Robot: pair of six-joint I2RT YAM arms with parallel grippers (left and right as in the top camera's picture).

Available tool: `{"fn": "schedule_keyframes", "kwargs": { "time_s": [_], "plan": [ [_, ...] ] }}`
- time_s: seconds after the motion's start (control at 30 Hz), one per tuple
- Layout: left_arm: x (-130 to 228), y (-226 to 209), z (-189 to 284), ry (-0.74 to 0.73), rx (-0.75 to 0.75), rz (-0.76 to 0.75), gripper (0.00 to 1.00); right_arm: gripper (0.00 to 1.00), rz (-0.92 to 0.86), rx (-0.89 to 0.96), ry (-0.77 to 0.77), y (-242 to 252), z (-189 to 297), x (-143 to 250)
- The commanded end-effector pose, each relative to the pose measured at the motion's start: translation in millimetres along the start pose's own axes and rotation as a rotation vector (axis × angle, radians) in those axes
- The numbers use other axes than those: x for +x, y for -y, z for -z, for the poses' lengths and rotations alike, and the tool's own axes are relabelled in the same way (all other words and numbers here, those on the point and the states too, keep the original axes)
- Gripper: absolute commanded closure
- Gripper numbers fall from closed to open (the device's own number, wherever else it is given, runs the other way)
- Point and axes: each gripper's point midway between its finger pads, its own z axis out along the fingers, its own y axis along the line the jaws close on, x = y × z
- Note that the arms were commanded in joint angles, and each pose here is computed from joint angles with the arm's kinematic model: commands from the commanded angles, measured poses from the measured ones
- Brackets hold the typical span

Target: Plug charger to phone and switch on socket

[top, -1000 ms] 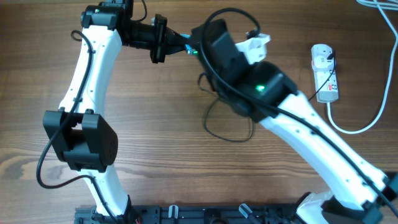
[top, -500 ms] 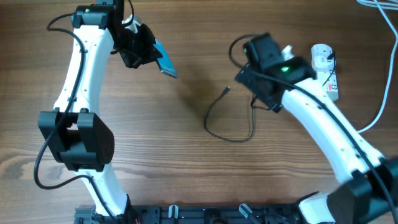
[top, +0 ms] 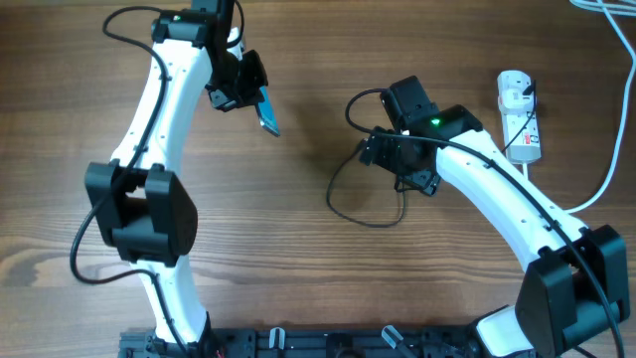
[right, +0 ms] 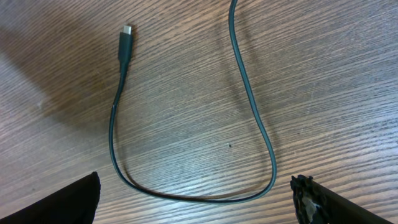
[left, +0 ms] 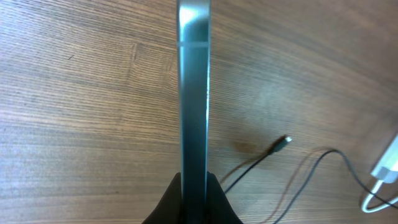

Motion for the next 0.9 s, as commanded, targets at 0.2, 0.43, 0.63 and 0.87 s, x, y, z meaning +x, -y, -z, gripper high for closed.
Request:
{"fn": "schedule_keyframes", "kwargs": {
  "time_s": [0.2, 0.43, 0.63, 0.87],
  "plan": [
    [16, 22, -12, -0.105, 0.164, -0.219, 0.96, 0.00, 0.057, 0.020, -0.115, -1, -34, 15],
    [18, 21, -14, -0.114, 0.161, -0.216, 0.96, 0.01, 0.070, -0.013, -0.138, -9, -40, 17],
    [28, 9, -36, -0.149, 0.147, -0.201, 0.96, 0.05, 0.122, -0.129, -0.123, -33, -38, 10],
    [25, 3, -46, -0.138, 0.122, -0.147, 0.96, 0.12, 0.146, -0.139, -0.098, -55, -22, -13]
  ]
}}
